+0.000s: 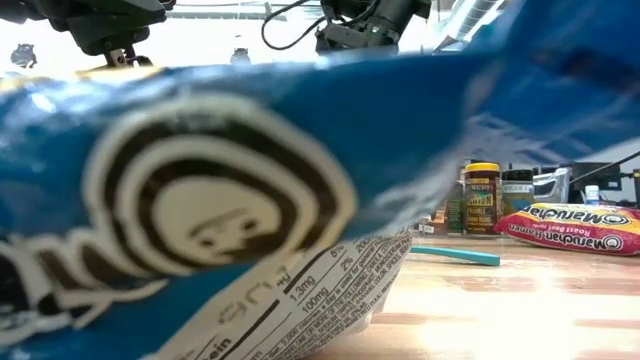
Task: Pick & Place Food Item
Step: Put the left green noodle pack into the left transparent bin
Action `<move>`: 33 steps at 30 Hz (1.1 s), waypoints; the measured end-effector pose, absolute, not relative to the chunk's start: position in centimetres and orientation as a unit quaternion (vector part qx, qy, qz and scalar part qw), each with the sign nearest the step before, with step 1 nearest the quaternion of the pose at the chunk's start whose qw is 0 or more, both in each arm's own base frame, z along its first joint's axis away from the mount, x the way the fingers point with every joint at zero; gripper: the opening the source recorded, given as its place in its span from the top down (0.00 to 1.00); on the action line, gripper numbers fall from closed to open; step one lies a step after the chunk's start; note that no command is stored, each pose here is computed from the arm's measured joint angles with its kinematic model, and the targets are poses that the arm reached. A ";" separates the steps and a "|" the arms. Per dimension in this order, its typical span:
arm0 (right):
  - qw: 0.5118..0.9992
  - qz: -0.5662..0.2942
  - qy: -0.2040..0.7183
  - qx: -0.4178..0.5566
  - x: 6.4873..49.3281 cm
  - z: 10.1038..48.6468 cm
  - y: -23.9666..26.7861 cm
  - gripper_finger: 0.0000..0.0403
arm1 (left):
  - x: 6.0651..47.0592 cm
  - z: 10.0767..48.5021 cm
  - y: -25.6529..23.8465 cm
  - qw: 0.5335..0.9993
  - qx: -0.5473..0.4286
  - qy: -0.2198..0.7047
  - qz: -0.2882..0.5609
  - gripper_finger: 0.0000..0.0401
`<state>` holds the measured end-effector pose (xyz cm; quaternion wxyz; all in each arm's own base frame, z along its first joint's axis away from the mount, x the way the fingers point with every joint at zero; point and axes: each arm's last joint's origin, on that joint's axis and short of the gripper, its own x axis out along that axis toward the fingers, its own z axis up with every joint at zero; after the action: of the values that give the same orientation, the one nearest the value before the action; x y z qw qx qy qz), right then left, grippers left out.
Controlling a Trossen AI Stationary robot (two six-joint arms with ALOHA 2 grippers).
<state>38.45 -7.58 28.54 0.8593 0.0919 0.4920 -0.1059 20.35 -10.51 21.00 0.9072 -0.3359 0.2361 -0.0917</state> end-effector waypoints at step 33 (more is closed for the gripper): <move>0.845 -0.133 0.499 0.136 39.2 22.6 -8.1 1.00 | 20.4 21.0 -10.5 0.907 -0.336 0.236 -0.092 1.00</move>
<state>39.17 -8.06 22.64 0.8454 0.1357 0.4993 -0.1325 20.36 -10.51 21.01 0.9073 -0.3360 0.2356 -0.0917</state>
